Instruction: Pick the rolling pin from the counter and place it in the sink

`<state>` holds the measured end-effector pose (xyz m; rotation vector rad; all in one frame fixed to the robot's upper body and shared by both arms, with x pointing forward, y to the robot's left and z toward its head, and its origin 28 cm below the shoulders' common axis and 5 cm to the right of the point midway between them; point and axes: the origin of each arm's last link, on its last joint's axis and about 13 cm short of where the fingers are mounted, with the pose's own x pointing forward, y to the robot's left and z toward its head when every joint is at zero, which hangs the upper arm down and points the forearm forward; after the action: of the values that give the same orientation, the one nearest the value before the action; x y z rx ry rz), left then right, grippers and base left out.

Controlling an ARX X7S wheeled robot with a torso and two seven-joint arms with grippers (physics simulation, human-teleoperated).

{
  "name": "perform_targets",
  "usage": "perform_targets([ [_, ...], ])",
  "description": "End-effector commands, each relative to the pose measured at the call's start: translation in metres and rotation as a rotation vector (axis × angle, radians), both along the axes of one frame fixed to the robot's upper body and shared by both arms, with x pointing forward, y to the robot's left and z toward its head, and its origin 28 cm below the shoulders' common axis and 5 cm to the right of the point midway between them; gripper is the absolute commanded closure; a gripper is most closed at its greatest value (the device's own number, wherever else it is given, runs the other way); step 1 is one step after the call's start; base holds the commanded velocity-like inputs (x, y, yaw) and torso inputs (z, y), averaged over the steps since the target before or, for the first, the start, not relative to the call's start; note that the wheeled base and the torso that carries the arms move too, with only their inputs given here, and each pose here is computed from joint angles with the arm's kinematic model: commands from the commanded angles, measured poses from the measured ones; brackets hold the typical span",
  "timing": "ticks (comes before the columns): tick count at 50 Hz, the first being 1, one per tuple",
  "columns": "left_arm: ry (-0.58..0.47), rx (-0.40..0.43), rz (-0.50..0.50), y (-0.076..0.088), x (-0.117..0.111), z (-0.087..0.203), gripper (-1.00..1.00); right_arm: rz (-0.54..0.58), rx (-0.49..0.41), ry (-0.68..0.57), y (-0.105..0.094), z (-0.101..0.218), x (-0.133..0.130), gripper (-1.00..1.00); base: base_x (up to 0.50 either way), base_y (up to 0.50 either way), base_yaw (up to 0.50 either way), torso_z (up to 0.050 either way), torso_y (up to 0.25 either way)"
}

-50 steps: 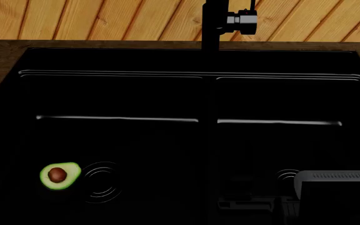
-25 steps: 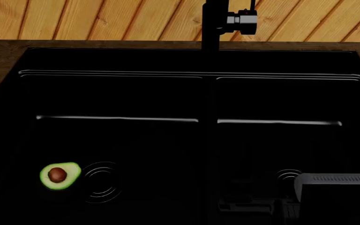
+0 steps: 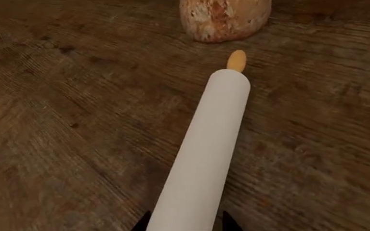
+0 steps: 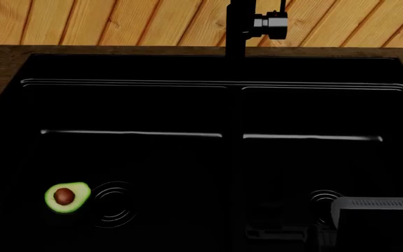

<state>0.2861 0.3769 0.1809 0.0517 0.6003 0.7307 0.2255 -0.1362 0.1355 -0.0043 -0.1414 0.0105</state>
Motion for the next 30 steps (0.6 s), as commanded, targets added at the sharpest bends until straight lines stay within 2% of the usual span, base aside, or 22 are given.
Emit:
perform_targets([
  [1,0.101,0.026,-0.092,-0.007,-0.001,-0.021,1.00,-0.022,0.004,-0.003,-0.003,-0.001,0.000,-1.00,0.00,0.00,0.00,0.000,0.000],
  [10,0.027,0.071,-0.202,-0.018,0.000,-0.014,1.00,-0.026,0.006,-0.006,-0.004,-0.001,-0.002,-1.00,0.00,0.00,0.00,0.000,0.000],
  [17,-0.116,0.118,-0.228,-0.028,-0.007,0.016,1.00,-0.024,0.004,-0.006,-0.003,0.000,-0.001,-1.00,0.00,0.00,0.00,0.000,0.000],
  [20,-0.167,0.125,-0.268,-0.038,-0.004,0.028,1.00,-0.021,0.003,-0.007,-0.003,0.000,-0.001,-1.00,0.00,0.00,0.00,0.000,0.000],
  [30,-0.178,0.180,-0.438,-0.074,0.015,0.039,1.00,-0.019,-0.005,-0.009,-0.004,0.001,0.000,-1.00,0.00,0.00,0.00,0.000,0.000],
])
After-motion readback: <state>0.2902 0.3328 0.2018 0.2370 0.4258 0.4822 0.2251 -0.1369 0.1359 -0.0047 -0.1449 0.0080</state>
